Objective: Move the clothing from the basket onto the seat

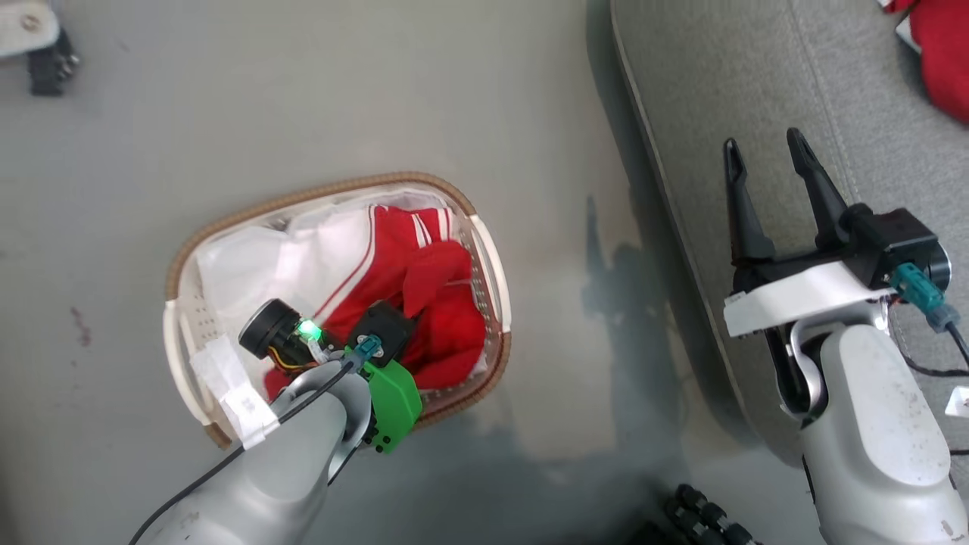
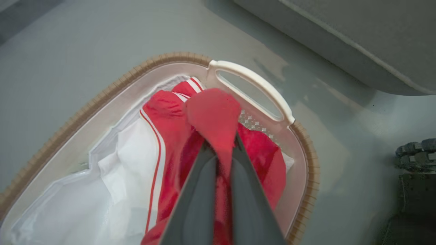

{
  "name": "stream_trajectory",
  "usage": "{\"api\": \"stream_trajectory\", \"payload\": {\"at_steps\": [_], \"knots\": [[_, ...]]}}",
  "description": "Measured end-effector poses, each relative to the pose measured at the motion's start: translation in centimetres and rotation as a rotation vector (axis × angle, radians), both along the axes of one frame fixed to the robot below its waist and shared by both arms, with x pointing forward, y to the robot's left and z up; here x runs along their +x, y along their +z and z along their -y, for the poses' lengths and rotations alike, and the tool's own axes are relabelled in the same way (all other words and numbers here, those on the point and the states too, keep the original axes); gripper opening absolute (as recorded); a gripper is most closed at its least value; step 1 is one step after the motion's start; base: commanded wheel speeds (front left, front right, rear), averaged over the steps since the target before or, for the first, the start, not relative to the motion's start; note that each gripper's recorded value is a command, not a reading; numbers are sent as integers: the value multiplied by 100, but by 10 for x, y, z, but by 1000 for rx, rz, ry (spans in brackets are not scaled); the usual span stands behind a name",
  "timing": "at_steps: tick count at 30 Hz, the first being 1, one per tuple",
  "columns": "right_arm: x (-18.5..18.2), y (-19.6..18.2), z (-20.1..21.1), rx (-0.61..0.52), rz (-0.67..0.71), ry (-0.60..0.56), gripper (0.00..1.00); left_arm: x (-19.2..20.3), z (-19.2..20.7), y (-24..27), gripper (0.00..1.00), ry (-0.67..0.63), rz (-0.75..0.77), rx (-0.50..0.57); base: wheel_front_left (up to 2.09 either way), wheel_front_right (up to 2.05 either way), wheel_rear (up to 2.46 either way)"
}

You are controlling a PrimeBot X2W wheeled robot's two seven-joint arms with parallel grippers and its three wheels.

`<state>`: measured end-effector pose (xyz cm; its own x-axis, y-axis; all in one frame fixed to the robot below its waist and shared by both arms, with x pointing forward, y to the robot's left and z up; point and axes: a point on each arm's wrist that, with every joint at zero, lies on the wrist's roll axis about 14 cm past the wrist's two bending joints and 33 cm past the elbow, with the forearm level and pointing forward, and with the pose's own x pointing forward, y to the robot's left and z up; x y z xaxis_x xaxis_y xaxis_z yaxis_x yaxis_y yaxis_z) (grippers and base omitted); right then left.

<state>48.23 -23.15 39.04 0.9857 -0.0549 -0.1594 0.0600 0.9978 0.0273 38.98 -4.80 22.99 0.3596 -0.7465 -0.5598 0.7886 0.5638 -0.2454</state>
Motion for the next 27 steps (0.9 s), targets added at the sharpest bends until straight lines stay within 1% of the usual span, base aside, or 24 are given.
{"api": "stream_trajectory", "payload": {"at_steps": [5, 12, 18, 27], "knots": [[-15, 18, -4, 2, 22, 2, 100, 22, -5, 55, 0, 34, 141, -64, 0, 0, 0], [-37, 45, -14, -1, 62, 24, 100, 44, -20, 137, 0, 49, 370, -112, 0, 0, 0], [-59, 65, -20, 7, 100, 33, 100, 52, -31, 211, 0, 72, 553, -154, 0, 0, 0], [-84, 101, -39, 24, 188, 81, 100, 51, -45, 317, 0, 60, 834, -166, 0, 0, 0]]}}
